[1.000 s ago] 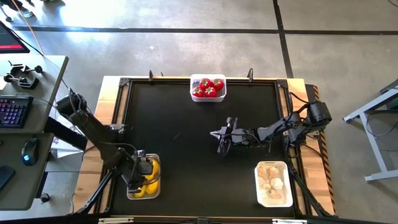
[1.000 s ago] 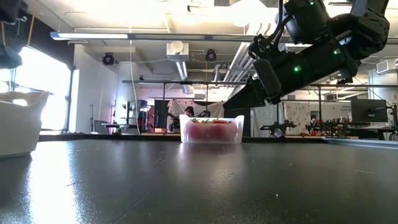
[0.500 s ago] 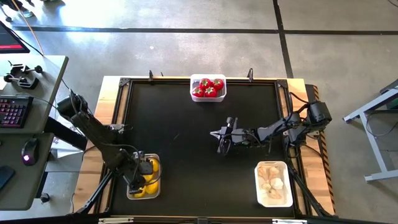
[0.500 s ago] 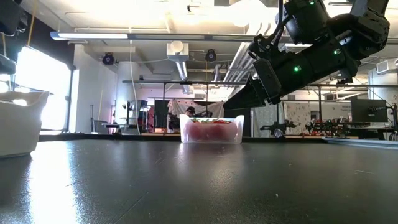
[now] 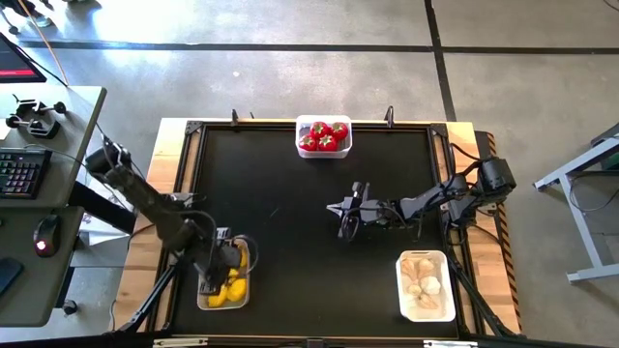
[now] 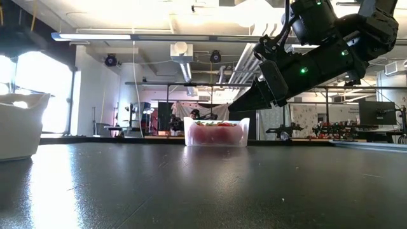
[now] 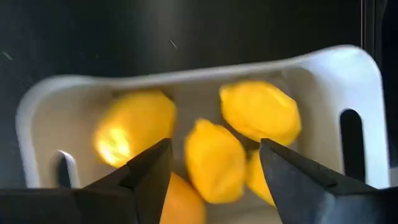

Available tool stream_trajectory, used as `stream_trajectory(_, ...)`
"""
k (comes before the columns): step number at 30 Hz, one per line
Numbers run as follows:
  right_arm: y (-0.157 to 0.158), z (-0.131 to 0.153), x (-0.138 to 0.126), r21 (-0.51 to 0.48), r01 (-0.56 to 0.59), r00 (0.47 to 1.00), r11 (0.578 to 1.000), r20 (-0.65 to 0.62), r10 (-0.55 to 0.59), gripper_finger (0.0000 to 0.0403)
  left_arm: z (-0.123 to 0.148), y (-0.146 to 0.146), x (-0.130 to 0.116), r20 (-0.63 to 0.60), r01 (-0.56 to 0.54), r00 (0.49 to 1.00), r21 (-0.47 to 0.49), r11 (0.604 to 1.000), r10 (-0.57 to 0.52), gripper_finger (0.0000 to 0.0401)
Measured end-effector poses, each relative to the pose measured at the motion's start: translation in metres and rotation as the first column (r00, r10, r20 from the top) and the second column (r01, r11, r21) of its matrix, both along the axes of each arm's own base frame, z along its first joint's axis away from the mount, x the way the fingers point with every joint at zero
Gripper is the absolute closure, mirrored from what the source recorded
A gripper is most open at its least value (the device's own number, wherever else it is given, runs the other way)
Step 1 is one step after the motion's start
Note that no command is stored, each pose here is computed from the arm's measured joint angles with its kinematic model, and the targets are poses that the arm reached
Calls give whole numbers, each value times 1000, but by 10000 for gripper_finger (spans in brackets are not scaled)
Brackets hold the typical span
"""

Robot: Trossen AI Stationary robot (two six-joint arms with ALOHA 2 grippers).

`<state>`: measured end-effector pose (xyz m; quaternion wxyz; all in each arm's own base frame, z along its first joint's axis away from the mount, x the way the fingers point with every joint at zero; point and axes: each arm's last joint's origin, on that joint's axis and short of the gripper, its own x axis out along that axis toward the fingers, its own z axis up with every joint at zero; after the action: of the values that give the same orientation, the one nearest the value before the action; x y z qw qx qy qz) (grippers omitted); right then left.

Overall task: Sort produce into baskets
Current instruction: Return to Home Position

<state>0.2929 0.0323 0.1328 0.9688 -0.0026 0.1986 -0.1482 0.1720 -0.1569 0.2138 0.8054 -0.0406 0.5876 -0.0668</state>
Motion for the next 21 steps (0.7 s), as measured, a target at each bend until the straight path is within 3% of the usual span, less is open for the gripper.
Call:
stream_trajectory(13, -17, 3, 4, -26, -84, 996, 996, 8, 84, 403, 7, 82, 31, 285, 120, 951, 8, 993, -117, 303)
stream_trajectory(18, -31, 8, 7, -11, -167, 984, 986, 57, 167, 403, -3, 114, 41, 451, 109, 886, 24, 994, -108, 341)
stream_trajectory(21, -41, 8, 7, -7, -162, 985, 987, 66, 162, 403, -11, 132, 47, 556, 107, 826, -3, 994, -87, 359)
